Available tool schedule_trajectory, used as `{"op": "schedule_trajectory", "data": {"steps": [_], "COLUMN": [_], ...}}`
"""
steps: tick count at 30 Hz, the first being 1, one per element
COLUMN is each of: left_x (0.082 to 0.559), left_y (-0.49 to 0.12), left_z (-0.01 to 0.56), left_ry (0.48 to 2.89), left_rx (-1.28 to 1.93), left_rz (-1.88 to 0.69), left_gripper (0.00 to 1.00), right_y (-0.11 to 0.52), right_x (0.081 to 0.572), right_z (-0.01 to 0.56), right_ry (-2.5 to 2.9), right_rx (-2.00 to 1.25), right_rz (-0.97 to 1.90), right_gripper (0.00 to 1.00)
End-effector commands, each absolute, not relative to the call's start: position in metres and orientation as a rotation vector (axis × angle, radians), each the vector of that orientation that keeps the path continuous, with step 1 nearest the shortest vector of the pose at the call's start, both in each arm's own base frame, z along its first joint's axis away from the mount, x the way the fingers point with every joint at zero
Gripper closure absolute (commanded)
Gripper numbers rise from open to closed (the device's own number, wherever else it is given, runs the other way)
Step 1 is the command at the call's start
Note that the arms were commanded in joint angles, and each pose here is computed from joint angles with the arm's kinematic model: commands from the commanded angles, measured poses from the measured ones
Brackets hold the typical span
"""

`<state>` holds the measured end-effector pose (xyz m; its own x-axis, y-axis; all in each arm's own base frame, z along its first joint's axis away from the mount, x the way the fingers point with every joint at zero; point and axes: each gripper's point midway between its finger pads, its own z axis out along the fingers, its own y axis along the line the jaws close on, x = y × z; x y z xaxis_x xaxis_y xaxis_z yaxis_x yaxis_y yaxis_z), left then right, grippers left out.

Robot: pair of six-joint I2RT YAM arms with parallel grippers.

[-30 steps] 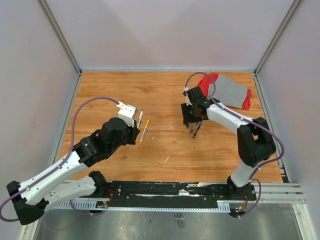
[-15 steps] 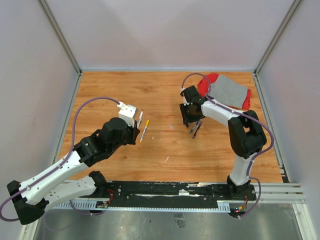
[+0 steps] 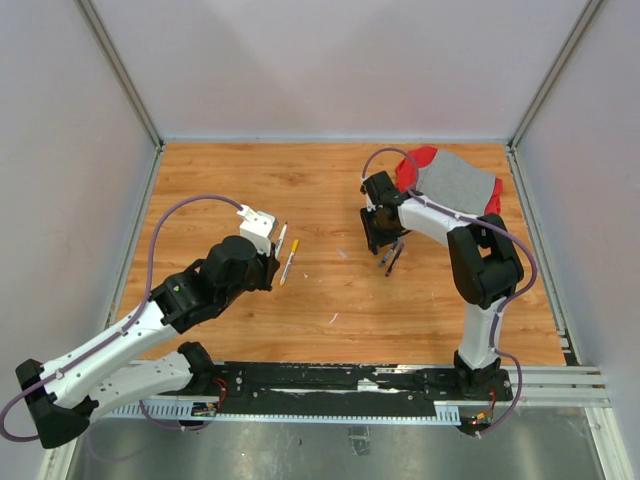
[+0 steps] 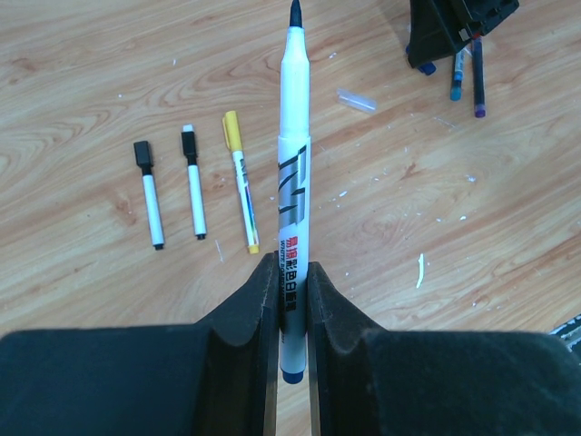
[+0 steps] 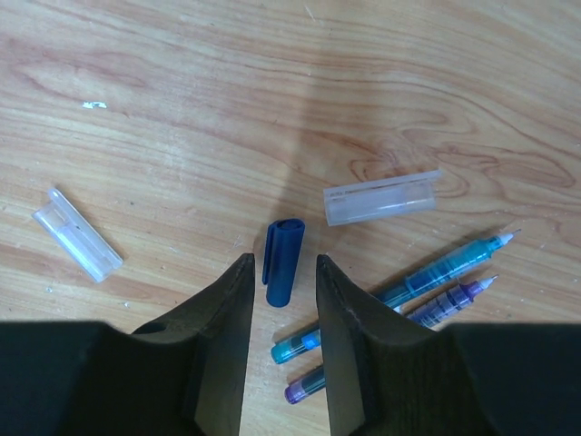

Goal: Insert the pens into the pen caps
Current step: Pick up the pen cap from the center of the board.

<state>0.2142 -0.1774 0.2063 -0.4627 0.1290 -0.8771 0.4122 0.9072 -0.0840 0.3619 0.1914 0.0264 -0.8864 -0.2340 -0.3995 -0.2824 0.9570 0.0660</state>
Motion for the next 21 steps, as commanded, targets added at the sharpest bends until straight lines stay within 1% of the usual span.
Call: {"op": "schedule_trajectory", "data": {"steps": [1, 13, 18, 21], "left_x": [0.217, 0.217, 0.217, 0.217], "left_y": [-0.179, -0.181, -0.181, -0.181], "left_z": [0.208, 0.208, 0.208, 0.207], "left_ry": [2.025, 2.025, 2.025, 2.025], "left_rx": [0.401, 0.410, 0.413, 0.414], "left_rz": [-0.349, -0.354, -0.356, -0.356], "left_gripper": [1.00, 1.00, 0.99, 0.99], "right_y": [0.184, 0.181, 0.183, 0.189], "right_x": [0.370, 0.369, 0.364, 0.361], "right_z": [0.026, 0.018, 0.009, 0.010], "right_ry": [2.723, 2.752, 2.783, 2.781], "right_rx": [-0.371, -0.386, -0.419, -0.454], "right_rz": [0.127, 0.091, 0.082, 0.081], "right_gripper": [0.67, 0.74, 0.80, 0.86]}}
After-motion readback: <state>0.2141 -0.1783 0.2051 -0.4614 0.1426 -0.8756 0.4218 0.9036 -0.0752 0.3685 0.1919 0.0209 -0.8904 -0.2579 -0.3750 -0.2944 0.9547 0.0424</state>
